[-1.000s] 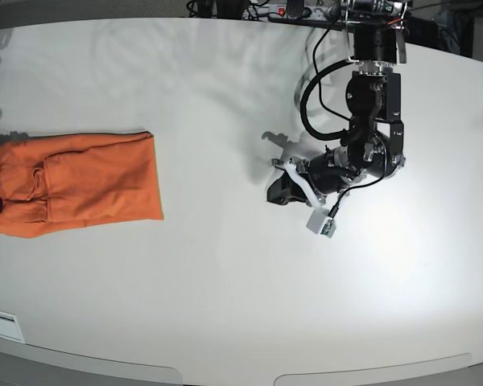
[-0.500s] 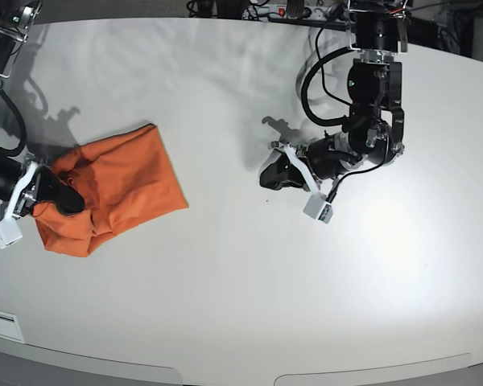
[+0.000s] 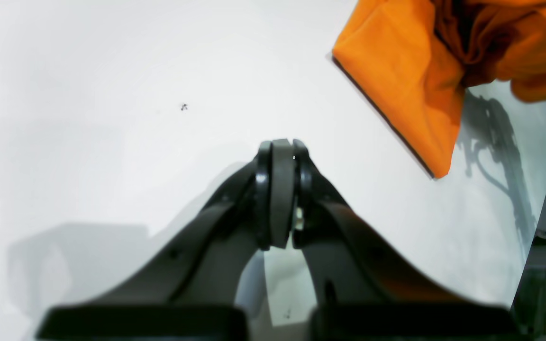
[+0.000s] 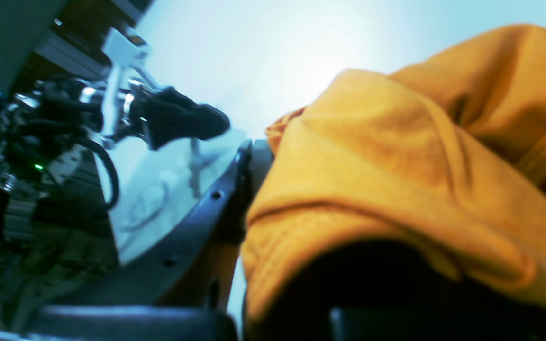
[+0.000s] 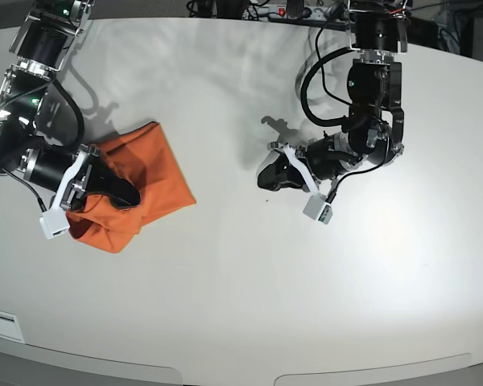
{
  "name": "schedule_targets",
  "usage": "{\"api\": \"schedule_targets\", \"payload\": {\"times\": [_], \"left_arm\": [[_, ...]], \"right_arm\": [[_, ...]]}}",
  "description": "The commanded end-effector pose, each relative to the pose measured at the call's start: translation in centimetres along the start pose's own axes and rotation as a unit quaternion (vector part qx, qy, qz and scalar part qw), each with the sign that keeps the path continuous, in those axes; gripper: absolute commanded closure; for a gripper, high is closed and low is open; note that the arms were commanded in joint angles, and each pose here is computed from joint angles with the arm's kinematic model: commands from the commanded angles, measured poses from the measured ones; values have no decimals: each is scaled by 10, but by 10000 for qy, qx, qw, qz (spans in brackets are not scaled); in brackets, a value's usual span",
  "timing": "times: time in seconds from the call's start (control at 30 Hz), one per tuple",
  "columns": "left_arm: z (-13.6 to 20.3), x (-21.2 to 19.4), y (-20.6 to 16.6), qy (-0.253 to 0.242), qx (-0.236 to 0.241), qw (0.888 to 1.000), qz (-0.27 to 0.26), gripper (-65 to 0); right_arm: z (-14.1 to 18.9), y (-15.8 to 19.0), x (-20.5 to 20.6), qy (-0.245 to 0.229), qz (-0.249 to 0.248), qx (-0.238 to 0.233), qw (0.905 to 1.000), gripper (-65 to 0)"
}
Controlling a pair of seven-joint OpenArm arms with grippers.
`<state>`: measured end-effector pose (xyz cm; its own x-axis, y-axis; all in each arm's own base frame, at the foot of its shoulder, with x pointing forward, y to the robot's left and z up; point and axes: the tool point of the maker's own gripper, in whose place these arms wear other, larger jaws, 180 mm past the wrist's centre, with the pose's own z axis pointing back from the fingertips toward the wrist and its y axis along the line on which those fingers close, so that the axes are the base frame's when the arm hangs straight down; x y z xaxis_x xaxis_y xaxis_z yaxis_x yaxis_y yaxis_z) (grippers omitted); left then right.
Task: Fold the T-shirt properly
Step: 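Grasp the collar end with the right gripper and fold it over the stack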
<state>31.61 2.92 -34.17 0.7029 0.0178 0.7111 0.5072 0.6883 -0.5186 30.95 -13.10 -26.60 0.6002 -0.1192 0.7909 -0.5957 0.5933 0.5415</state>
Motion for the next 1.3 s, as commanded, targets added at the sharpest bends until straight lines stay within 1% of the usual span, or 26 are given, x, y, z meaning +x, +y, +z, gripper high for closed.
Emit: {"api": "schedule_targets", "payload": {"times": [0.0,0.03,0.07,0.13,0.17,0.2,0.27,0.37,0.47,0.57,0.7,0.87,0.9,0.97,1.0,1.03,1.17,1.27], "left_arm": [[2,19,-6,-279,-113,9995,-132,0],[2,19,-6,-281,-116,9995,-130,0],[2,19,-6,-286,-124,9994,-125,0],[2,20,-8,-321,-181,9993,-93,0],[2,21,-9,-333,-196,9992,-83,0],[2,21,-9,-343,-210,9992,-74,0],[2,22,-10,-353,-225,9991,-67,0],[2,22,-10,-353,-225,9991,-67,0],[3,22,-11,-354,-254,9990,-116,0],[3,22,-13,-355,-304,9987,-200,0],[3,21,-13,-354,-308,9987,-205,0],[3,22,-13,-354,-306,9987,-207,0],[3,22,-13,-354,-306,9987,-207,0],[3,22,-13,-353,-305,9987,-214,0],[3,22,-13,-354,-305,9987,-216,0],[3,22,-13,-355,-303,9987,-220,0],[3,26,-13,-382,-304,9985,-258,0],[5,33,-11,-366,-285,9977,-492,0]], "right_arm": [[-3,9,17,-261,152,185,9994,0],[-10,14,14,-242,110,293,9992,-5],[-17,19,10,-208,60,412,9989,-72],[-35,28,-2,10,7,557,9984,-256],[-43,32,-9,144,-3,639,9979,-334],[-51,39,-15,294,20,737,9968,-374],[-67,51,-33,734,147,909,9930,-378],[-85,64,-58,1365,388,1033,9845,-378],[-93,78,-71,1642,492,1228,9775,-377],[-98,91,-65,1554,526,1521,9747,-377],[-99,109,-30,1053,574,2007,9723,-377],[-102,111,-2,880,881,2039,9710,-377],[-103,110,-2,903,915,2000,9713,-377],[-107,94,-11,1197,1089,1580,9741,-377],[-108,87,-18,1346,1147,1401,9742,-377],[-110,84,-24,1472,1183,1327,9730,-377],[-115,94,-39,1730,1240,1475,9659,-377],[-114,98,-37,1652,1198,1585,9660,-372]]}}
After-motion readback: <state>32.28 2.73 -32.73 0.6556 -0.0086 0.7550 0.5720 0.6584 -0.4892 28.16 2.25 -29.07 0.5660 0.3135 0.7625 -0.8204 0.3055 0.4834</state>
